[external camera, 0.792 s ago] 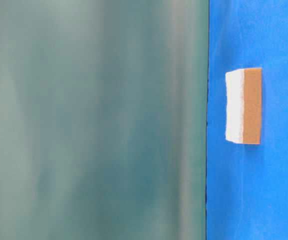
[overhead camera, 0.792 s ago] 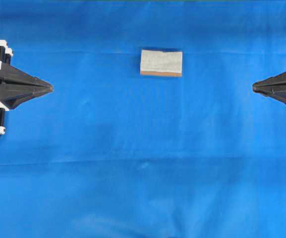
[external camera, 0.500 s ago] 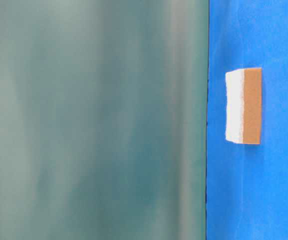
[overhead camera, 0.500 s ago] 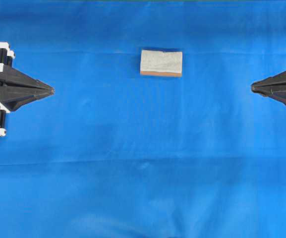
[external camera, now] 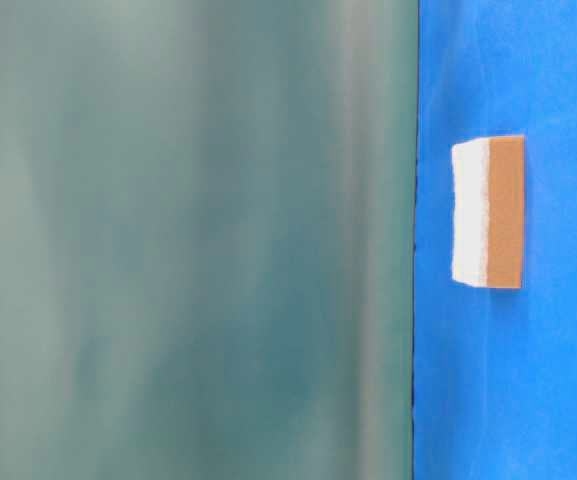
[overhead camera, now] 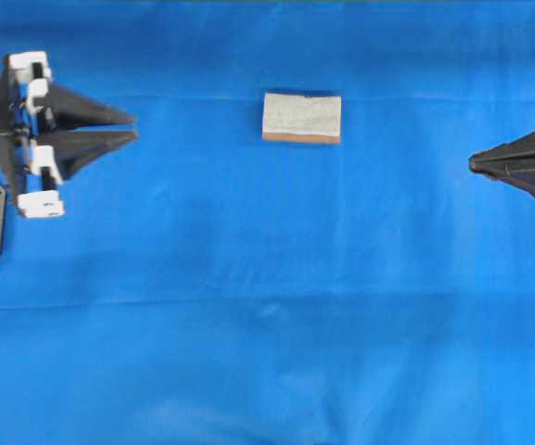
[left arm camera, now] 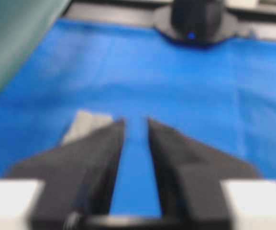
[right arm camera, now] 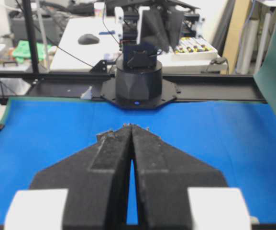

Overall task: Hand over the sponge with the left arm and wipe it with the right arm.
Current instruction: 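Open the left gripper and move it toward the sponge, then close the left gripper on the sponge's left end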

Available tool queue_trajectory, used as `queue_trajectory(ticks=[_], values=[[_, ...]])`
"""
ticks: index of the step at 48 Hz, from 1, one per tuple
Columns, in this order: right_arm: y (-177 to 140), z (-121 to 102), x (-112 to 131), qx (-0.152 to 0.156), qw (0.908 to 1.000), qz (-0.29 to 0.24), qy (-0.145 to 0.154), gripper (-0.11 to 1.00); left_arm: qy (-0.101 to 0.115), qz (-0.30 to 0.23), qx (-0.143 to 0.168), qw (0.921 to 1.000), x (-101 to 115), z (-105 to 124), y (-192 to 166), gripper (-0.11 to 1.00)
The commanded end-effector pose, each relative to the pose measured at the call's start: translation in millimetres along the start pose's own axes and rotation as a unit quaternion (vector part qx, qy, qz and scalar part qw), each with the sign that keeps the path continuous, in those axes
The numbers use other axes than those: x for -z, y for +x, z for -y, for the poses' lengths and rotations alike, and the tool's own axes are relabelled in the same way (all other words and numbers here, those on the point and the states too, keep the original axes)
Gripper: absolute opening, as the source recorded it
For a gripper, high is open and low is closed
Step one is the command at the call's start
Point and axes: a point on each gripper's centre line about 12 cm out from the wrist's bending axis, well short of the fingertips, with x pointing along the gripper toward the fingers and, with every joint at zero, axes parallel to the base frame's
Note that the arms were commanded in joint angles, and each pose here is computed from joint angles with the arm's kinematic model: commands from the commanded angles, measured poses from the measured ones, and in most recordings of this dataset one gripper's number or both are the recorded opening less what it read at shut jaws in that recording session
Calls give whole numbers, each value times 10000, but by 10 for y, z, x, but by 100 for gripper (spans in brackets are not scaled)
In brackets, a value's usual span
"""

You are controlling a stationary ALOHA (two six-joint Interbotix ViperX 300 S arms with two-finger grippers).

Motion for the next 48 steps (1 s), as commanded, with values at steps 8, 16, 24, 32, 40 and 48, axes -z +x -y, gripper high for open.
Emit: queue_trajectory(ticks=[8, 16, 24, 32, 40, 48], values=[[26, -6, -99, -13, 9999, 138, 16, 0, 141, -217, -299, 9992, 42, -158, 365, 80], [29, -6, -98, -13, 9999, 138, 16, 0, 355, -530, -300, 9975, 119, -185, 721, 94], [36, -6, -88, -13, 9999, 115, 16, 0, 480, -867, -374, 9944, 259, -272, 1067, 94], [49, -6, -71, -13, 10000, 77, 16, 0, 584, -1282, -467, 9889, 437, -395, 1354, 94], [50, -6, -61, -13, 10000, 61, 16, 0, 596, -1474, -591, 9855, 551, -538, 1575, 94], [55, -5, -54, -11, 10000, 46, 24, 0, 704, -1672, -584, 9817, 725, -587, 1748, 94]])
